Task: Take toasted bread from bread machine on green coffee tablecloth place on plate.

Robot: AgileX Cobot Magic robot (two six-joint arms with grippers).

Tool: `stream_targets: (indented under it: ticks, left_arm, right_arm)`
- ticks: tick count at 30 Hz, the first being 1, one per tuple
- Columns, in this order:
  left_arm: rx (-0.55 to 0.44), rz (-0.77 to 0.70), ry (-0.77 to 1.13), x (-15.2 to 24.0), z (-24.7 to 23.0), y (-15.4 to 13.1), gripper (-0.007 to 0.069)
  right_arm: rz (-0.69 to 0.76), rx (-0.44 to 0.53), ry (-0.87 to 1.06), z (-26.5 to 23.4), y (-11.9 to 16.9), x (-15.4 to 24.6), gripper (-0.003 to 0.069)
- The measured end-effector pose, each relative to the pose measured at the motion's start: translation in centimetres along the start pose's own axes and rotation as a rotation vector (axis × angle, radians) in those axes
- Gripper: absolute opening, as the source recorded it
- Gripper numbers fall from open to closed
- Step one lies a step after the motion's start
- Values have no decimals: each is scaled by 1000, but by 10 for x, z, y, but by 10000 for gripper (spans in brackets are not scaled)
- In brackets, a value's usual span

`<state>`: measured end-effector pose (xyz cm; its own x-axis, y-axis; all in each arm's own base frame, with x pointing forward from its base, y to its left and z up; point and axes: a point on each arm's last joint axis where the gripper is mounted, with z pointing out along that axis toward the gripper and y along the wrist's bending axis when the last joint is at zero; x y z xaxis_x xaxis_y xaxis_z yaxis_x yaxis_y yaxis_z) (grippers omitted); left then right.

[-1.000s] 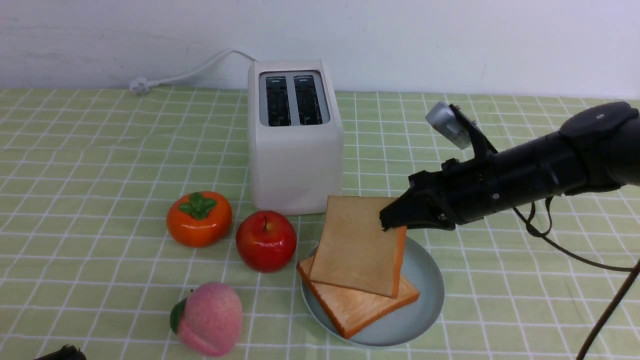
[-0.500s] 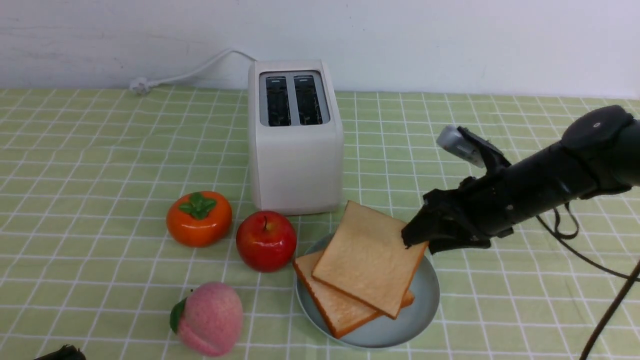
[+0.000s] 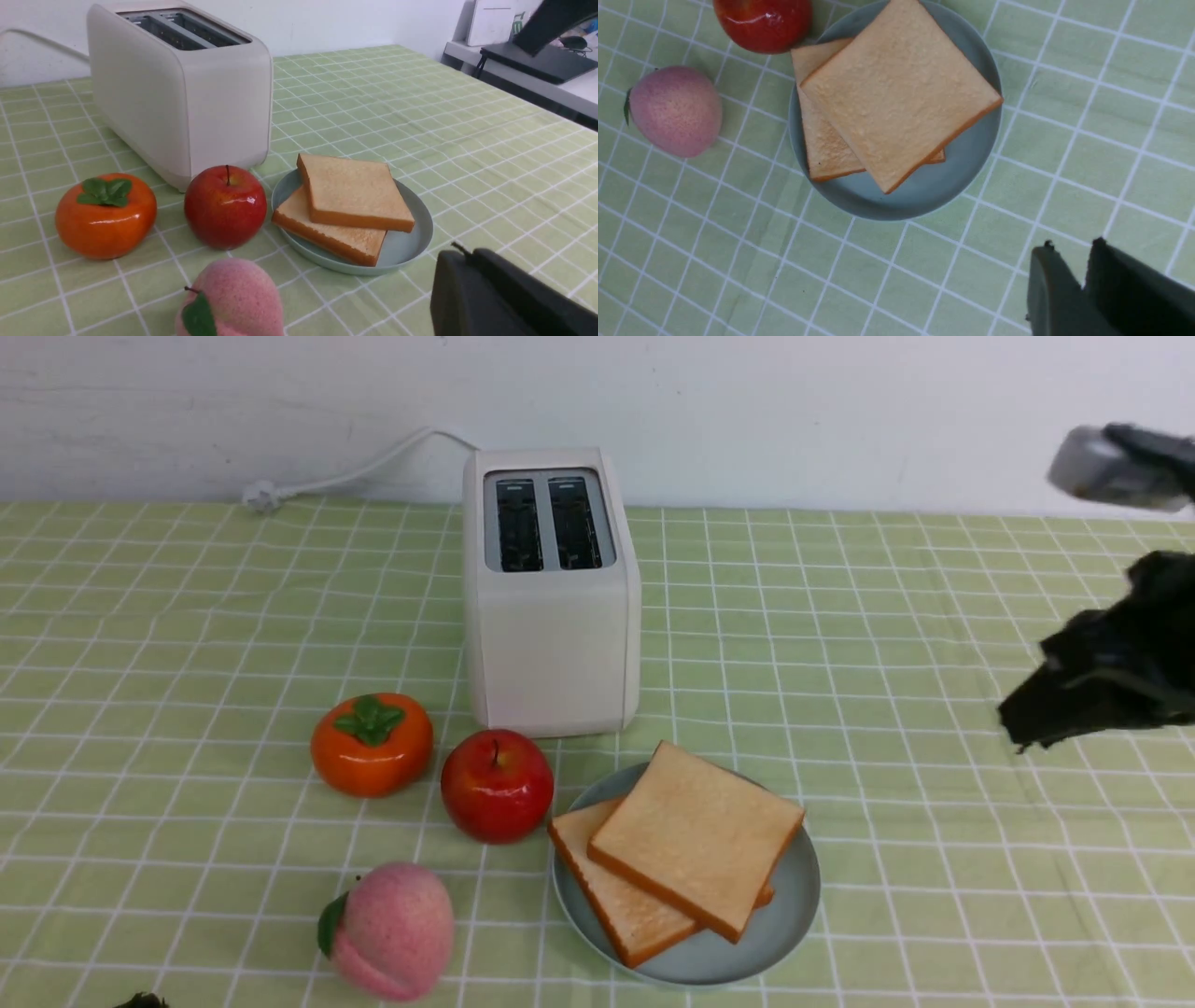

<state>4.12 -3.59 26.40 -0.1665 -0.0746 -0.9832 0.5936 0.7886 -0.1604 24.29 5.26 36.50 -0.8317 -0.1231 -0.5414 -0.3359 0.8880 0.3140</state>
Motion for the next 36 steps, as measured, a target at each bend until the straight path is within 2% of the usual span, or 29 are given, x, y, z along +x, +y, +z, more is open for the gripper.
stream_targets:
  ticks: [5,9,14,19,28,36]
  left_arm:
    - [6,-40,-50,-4,0,0,-13]
    - [6,-41,-57,-5,0,0,-13]
    - [6,-42,-57,-5,0,0,-13]
    - [6,-42,-56,-5,0,0,-13]
    - [7,-44,-55,-4,0,0,-13]
    - [7,-44,-55,-4,0,0,-13]
  right_arm:
    - [-65,47,-127,-53,24,41,3]
    - [-86,57,-176,-69,34,77,-1]
    - [-68,71,-369,-86,45,143,-1]
    - [-27,84,-610,-82,42,181,-1]
    - [106,129,-849,-48,14,186,4]
    - [161,164,-799,-11,-5,202,10]
